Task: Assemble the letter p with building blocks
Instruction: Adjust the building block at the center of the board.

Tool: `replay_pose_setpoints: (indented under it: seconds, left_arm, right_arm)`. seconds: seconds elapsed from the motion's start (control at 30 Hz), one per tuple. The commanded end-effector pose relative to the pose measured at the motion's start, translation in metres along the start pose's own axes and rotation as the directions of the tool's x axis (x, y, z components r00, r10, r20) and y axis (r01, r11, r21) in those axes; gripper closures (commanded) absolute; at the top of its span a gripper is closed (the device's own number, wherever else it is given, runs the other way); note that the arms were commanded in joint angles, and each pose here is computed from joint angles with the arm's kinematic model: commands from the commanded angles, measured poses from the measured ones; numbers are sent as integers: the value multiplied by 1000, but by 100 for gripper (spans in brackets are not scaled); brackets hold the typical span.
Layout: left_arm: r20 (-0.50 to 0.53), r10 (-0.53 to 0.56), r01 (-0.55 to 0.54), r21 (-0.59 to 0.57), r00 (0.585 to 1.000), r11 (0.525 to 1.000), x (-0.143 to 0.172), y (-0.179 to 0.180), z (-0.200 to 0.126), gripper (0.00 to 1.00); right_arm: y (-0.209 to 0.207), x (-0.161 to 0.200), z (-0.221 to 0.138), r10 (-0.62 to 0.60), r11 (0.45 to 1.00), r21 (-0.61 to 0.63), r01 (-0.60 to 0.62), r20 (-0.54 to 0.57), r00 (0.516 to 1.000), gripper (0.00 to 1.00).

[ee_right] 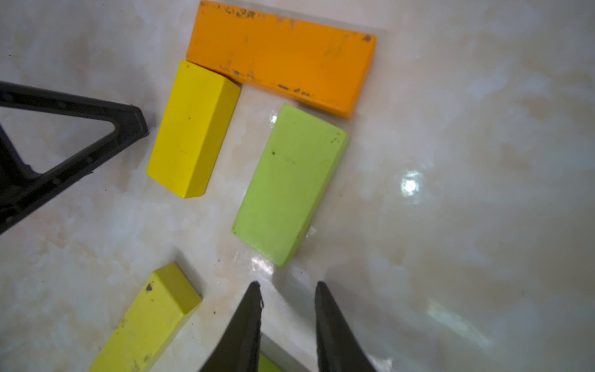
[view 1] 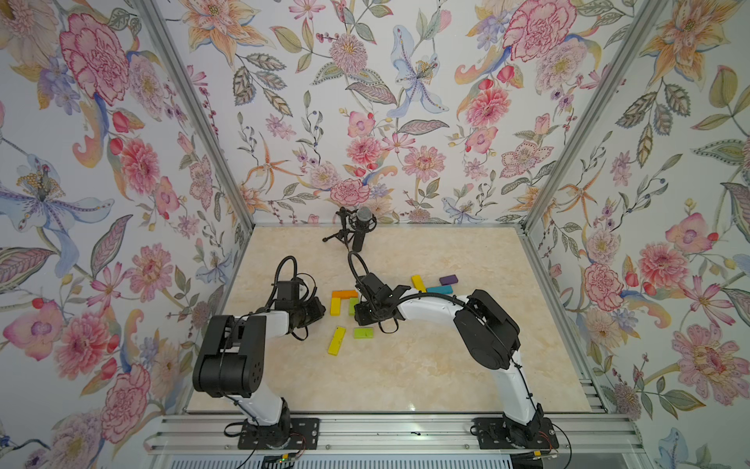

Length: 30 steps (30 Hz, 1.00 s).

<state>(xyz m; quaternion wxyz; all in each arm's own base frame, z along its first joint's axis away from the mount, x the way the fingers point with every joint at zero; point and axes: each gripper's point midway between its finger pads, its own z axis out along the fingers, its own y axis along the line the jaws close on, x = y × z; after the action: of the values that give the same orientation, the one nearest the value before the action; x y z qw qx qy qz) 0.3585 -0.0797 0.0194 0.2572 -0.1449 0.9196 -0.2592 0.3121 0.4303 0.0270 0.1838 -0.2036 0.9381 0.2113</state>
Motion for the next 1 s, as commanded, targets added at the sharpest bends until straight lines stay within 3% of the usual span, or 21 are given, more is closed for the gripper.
replay_pose_setpoints:
  seconds: [0.0, 0.97]
  left_arm:
    - [-21, 12, -13, -20, 1000, 1000, 7, 4, 1, 87]
    - [-24, 13, -13, -22, 1000, 1000, 8, 4, 1, 87]
  right_arm:
    - [-4, 2, 10, 3, 999, 44, -3, -5, 1000, 71]
    - [-18, 6, 17, 14, 996, 90, -12, -22, 1000, 69]
